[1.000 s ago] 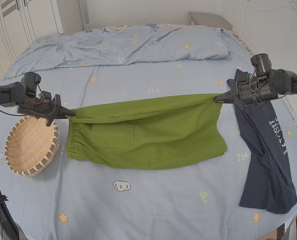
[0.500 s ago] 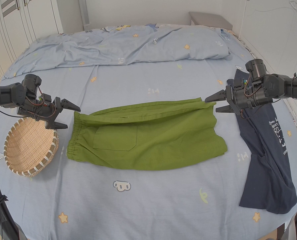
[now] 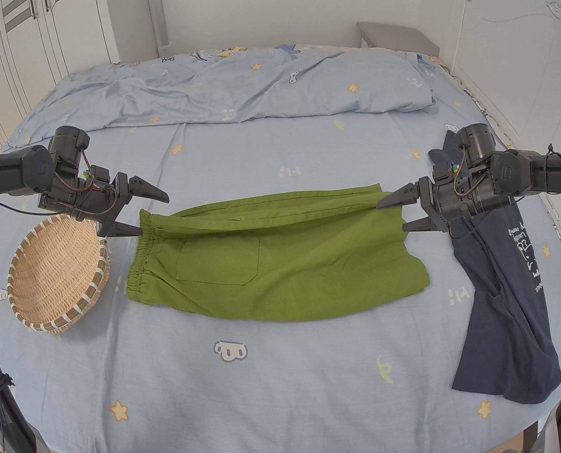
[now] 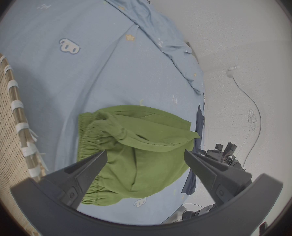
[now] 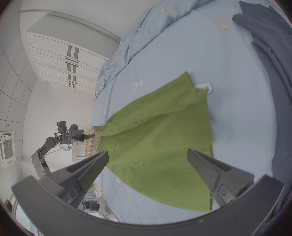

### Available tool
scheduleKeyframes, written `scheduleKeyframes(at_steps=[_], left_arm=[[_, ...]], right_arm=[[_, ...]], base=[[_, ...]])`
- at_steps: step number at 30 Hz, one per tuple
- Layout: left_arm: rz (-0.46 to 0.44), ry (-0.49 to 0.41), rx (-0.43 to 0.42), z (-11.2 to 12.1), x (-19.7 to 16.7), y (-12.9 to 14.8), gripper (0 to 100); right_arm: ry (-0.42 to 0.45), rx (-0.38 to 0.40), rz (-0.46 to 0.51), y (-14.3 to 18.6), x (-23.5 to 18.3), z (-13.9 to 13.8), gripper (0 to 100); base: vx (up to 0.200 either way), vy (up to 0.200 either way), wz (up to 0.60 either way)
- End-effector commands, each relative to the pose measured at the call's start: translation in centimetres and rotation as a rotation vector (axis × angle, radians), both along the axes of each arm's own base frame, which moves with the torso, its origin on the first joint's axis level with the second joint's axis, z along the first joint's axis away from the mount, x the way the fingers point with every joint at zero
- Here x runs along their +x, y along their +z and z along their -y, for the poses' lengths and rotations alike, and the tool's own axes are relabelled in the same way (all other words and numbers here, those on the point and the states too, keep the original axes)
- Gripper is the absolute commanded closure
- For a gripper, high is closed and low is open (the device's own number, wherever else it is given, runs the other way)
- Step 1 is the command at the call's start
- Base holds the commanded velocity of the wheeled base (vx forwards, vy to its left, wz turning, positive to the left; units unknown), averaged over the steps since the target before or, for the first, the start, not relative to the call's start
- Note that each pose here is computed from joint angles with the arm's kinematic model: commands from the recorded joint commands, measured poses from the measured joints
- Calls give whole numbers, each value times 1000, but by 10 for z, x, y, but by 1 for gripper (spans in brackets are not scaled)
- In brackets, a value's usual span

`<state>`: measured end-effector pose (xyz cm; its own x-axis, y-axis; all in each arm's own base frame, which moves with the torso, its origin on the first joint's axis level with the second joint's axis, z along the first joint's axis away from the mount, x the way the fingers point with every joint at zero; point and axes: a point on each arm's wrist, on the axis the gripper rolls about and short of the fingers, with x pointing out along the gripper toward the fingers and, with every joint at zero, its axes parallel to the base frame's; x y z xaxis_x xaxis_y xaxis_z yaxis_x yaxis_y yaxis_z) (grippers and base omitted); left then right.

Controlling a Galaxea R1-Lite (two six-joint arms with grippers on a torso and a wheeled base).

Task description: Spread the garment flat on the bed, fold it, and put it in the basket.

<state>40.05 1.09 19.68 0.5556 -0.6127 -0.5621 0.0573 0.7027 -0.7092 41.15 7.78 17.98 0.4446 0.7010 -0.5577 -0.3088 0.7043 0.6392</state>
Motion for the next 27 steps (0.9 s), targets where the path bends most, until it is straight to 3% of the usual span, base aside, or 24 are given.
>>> scheduleKeyframes(at_steps=[1, 4, 5, 8, 16, 27], left_arm=[[34, -24, -10, 15, 3, 6, 0], [49, -17, -17, 19, 18, -7, 0], [78, 17, -57, 21, 40, -16, 0], [88, 41, -101, 29, 53, -17, 0], [117, 130, -50, 27, 71, -24, 0], [133, 219, -11, 13, 73, -18, 0]], right_arm=[[16, -11, -25, -2, -16, 1, 0], [20, -16, -33, -3, -28, 4, 0], [21, -10, -20, -5, -43, 6, 0], [25, 16, 24, -5, -59, 9, 0], [37, 54, 104, 10, -77, 9, 0], [41, 53, 103, 8, -79, 8, 0]], base=[[0, 0, 0], [0, 0, 0], [0, 0, 0], [0, 0, 0], [0, 0, 0], [0, 0, 0]])
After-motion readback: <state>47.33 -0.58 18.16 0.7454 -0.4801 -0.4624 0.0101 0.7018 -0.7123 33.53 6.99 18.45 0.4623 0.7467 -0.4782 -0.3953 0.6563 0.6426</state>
